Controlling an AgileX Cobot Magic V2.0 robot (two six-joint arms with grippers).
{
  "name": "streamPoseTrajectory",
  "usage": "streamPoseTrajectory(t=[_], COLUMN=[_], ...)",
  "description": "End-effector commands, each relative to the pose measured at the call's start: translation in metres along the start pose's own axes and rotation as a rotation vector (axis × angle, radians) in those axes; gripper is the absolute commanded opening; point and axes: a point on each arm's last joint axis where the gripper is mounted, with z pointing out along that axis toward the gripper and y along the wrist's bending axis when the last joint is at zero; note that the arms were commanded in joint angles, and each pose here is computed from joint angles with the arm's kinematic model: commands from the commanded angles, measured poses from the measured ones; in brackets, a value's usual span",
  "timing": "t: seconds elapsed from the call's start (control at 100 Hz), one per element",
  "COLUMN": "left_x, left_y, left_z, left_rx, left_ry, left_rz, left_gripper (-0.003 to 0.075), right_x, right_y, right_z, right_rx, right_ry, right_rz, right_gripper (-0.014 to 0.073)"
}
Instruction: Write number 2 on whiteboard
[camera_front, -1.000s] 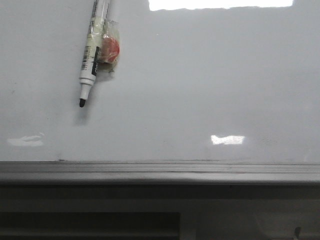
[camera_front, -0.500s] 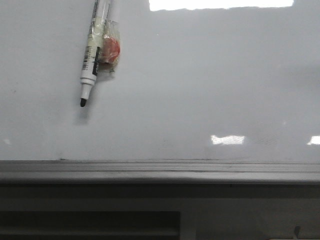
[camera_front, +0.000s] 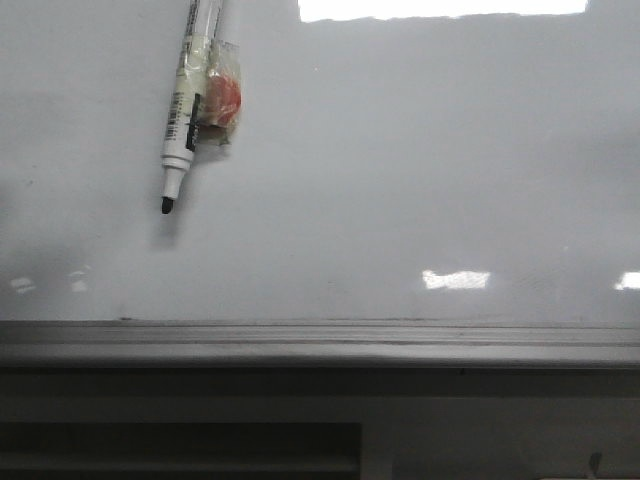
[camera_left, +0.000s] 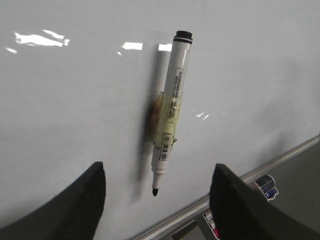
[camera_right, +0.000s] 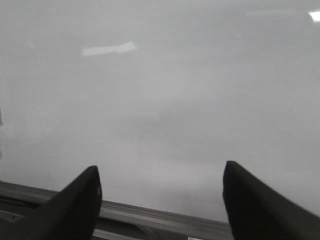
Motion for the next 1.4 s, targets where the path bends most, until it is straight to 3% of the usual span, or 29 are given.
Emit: streamPoseTrajectory(t=[0.0, 0.33, 0.59, 0.66, 0.74, 0.85, 1.07, 1.21, 1.39], left_x=[-0.017, -0.017, -0.018, -0.016, -0.014, -0.015, -0.021, -0.022, -0.025], left_y=[-0.005, -0.014, -0.008, -0.006, -0.005, -0.006, -0.014, -0.028, -0.046], left_z=[0.013, 0.07, 0.092, 0.096, 0.098, 0.097, 0.083, 0.07, 0.065], left_rx=[0.003, -0.013, -0.077, -0.086, -0.088, -0.086, -0.039, 0.085, 0.238], left_ry=[-0.029, 0.095, 0.099, 0.114, 0.126, 0.123, 0.099, 0.173, 0.325], left_rz=[0.017, 0.089, 0.102, 0.112, 0.114, 0.126, 0.212, 0.36, 0.497], left_gripper=[0.0399, 0.0399, 0.0385, 0.0344, 0.0244, -0.0013, -0.002, -0.002, -0.002], right_x=[-0.017, -0.017, -0.017, -0.017, -0.017, -0.017, -0.017, -0.022, -0.043], right_y=[0.003, 0.003, 0.003, 0.003, 0.003, 0.003, 0.004, 0.014, 0.041], right_z=[-0.003, -0.003, -0.003, -0.003, -0.003, -0.003, -0.003, -0.001, 0.017], right_rx=[-0.006, -0.006, -0.006, -0.006, -0.006, -0.006, -0.016, -0.114, -0.41], right_ry=[-0.091, -0.091, -0.091, -0.091, -0.093, -0.094, -0.085, -0.049, 0.1], right_rz=[-0.001, -0.001, -0.001, -0.001, 0.0, 0.0, 0.014, -0.022, -0.111], right_gripper=[0.0464, 0.0464, 0.0464, 0.0464, 0.0464, 0.0464, 0.0444, 0.0412, 0.0412])
